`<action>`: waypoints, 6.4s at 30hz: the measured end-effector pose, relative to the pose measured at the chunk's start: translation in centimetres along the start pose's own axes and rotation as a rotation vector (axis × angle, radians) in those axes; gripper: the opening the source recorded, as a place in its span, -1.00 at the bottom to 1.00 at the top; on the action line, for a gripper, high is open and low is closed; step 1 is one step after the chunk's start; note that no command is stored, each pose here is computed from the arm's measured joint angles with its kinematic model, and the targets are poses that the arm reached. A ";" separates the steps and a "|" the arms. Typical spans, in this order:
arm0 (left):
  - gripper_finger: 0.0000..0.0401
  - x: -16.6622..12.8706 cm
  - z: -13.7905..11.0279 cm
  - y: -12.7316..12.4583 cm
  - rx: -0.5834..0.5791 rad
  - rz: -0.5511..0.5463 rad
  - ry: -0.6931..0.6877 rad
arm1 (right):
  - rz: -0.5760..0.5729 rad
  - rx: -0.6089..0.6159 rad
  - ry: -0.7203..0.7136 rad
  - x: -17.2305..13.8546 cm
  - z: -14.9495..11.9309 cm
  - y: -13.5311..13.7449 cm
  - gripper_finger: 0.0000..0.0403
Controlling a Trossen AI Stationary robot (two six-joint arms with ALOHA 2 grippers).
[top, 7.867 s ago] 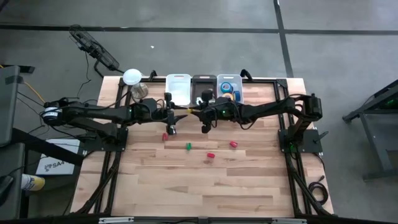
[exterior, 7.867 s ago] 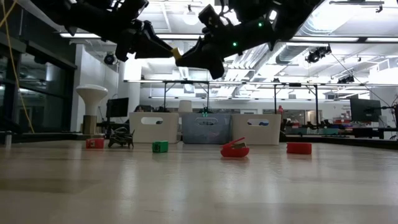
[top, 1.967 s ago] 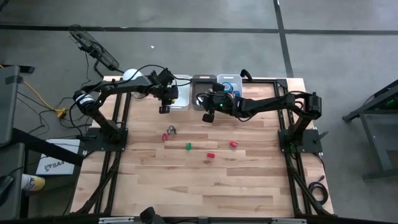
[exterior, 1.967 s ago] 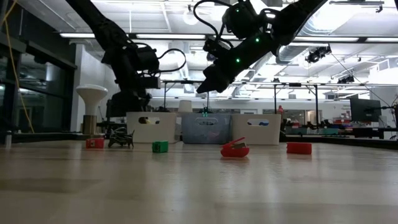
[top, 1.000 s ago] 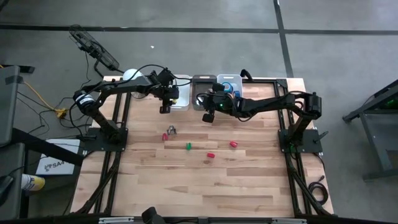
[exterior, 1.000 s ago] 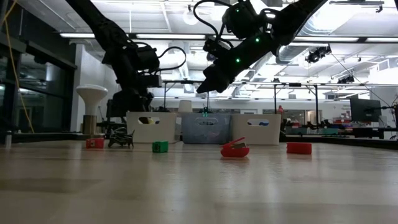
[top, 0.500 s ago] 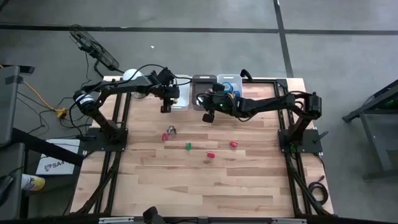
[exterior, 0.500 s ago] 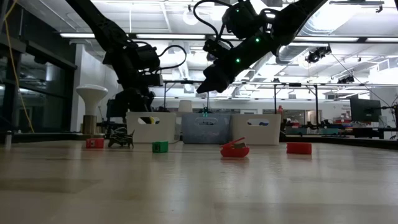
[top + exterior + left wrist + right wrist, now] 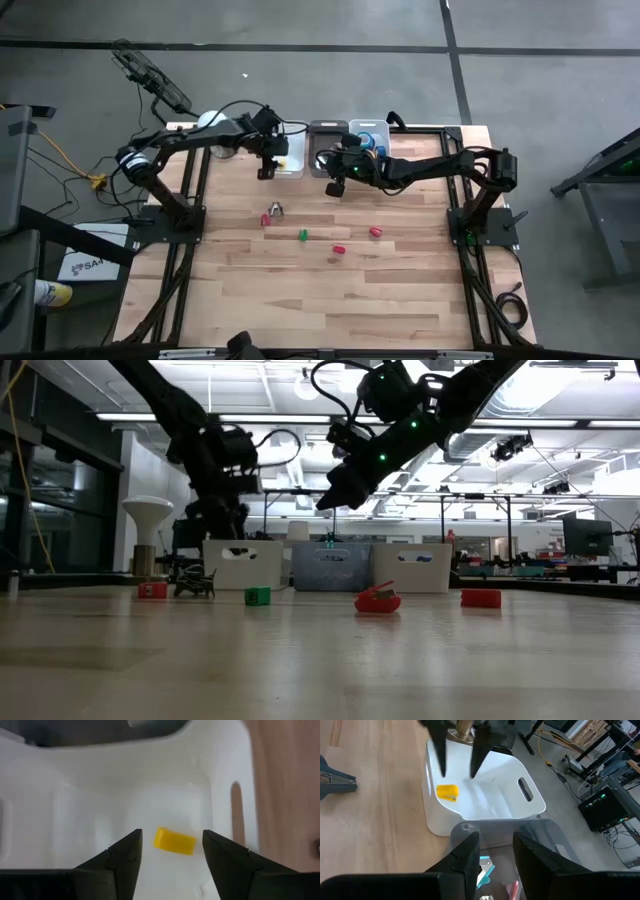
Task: Pick and place Stapler, Stapler remover, tape
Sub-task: Put the blue staple remover into the black bin
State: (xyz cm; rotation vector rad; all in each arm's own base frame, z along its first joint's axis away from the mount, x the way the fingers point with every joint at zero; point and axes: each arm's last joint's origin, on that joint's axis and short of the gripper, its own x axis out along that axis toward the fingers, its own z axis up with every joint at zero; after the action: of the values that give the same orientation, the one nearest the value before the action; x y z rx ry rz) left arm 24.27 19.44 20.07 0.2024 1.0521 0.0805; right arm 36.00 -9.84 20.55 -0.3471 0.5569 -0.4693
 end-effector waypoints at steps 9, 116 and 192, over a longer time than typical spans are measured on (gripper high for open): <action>0.03 -4.1 1.7 -0.1 -0.009 -0.023 0.035 | -0.012 -0.024 0.005 0.0 0.0 0.0 -0.45; 0.58 3.1 4.5 -11.2 -1.107 -0.165 0.219 | 0.375 0.066 0.196 -10.3 -4.3 5.6 -0.45; -0.39 5.5 5.1 -13.5 -0.909 -0.276 0.240 | 0.377 0.070 0.236 -10.4 -4.7 5.7 -0.45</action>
State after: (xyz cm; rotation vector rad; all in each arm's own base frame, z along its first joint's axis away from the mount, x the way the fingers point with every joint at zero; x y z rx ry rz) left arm 30.97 6.47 15.06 -0.7895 1.1754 0.3275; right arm 27.38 -0.64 18.75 -0.1142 0.8145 -0.1639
